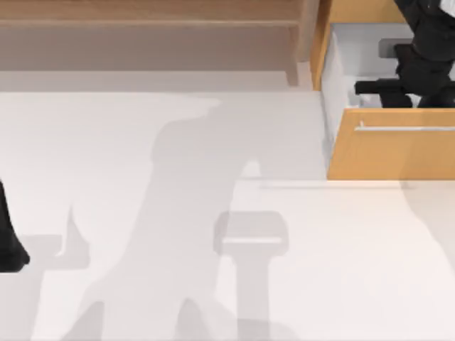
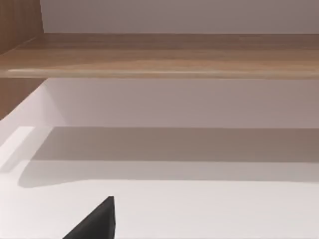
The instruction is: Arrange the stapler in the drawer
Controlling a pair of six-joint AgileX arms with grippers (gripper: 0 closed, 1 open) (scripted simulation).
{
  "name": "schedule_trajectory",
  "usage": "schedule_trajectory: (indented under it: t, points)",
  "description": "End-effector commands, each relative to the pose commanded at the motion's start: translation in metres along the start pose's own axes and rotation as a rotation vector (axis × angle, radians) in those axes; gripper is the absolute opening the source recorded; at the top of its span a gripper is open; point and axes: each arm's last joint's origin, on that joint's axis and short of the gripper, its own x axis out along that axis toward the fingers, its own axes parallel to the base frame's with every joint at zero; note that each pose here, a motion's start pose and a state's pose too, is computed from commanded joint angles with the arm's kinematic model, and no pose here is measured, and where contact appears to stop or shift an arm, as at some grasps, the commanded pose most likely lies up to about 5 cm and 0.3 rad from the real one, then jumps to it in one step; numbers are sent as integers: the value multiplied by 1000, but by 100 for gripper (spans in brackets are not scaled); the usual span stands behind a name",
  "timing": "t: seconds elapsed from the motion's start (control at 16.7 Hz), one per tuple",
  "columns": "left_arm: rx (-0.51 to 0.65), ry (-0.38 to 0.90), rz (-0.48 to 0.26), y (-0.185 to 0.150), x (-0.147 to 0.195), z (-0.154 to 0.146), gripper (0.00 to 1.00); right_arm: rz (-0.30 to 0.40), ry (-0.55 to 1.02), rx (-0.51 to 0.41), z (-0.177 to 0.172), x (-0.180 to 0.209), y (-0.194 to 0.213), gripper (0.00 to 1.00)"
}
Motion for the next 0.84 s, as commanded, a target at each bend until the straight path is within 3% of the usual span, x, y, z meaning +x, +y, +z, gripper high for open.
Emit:
schedule_trajectory:
  t: [0.48,0.84]
  points:
    - [0,0,0,0,0,0,100,0,0,0,0,0,0,98]
    - [0,0,0,0,0,0,100,0,0,0,0,0,0,100]
